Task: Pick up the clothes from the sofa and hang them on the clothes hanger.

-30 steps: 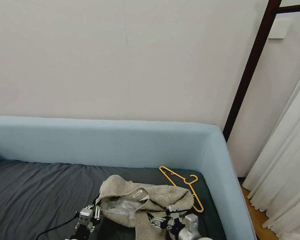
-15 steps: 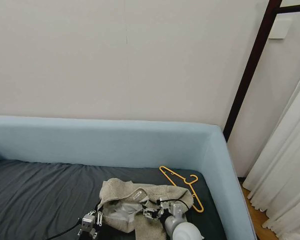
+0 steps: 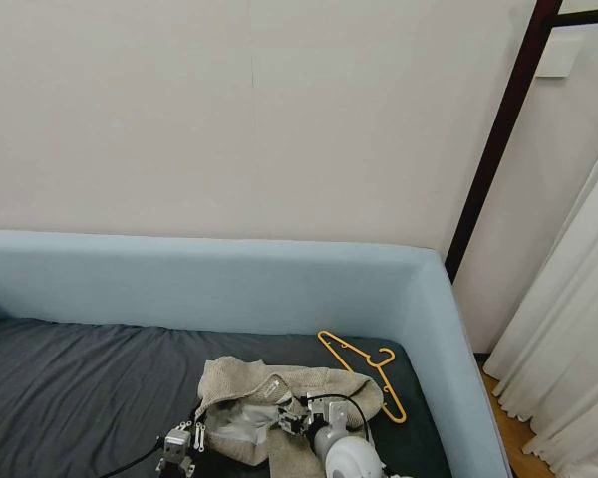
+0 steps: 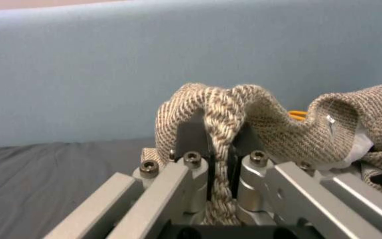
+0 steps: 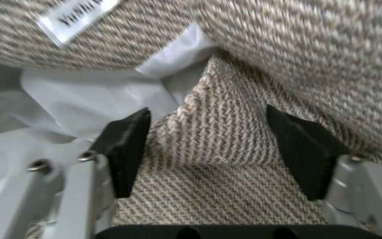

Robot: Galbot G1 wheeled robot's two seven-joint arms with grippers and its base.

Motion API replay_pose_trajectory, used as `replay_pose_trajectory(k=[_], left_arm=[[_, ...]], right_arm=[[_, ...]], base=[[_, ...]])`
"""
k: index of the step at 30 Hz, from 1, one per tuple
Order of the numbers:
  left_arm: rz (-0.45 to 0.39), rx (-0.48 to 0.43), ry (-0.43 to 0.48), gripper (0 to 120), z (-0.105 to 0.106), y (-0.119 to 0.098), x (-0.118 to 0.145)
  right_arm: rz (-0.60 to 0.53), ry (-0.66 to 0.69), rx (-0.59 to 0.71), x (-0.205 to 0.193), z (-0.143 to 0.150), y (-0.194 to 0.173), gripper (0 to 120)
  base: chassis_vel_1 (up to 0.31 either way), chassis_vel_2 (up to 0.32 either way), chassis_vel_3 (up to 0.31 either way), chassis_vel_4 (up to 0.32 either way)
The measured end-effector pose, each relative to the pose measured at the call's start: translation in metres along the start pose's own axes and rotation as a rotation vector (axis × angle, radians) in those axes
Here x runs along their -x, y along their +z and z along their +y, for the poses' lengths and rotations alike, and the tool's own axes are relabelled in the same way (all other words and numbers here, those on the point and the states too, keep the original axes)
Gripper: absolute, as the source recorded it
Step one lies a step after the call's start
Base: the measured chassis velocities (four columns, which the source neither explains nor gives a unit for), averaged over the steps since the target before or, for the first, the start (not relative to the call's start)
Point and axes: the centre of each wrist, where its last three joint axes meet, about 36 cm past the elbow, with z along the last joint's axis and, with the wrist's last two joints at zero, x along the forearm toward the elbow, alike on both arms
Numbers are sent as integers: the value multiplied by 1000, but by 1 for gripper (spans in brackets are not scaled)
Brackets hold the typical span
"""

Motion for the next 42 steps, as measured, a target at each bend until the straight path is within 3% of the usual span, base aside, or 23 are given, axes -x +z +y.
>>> replay_pose_trajectory(k=[6, 18, 26, 32, 36, 42], left_arm=[[2, -8, -4, 1, -3, 2, -3], [5, -2, -12, 1, 0, 4, -4], [-18, 9, -19, 1, 17, -12, -1], [-41, 19, -27, 1, 41, -37, 9], [-69, 37, -22, 1, 57, -62, 15], [-97, 47, -16, 1, 65, -89, 16]], right_arm=[[-14, 16, 12, 5, -3, 2, 41], [-80, 33, -41, -4, -17, 10, 3], [-186, -11, -96, -45, -38, 4, 2], [-297, -108, -158, -93, -58, -12, 2], [-426, -188, -274, -124, -74, -27, 2], [-503, -190, -285, -148, -80, -50, 2]], base=[[0, 0, 0, 0], [0, 0, 0, 0], [0, 0, 0, 0], [0, 0, 0, 0], [0, 0, 0, 0], [0, 0, 0, 0]])
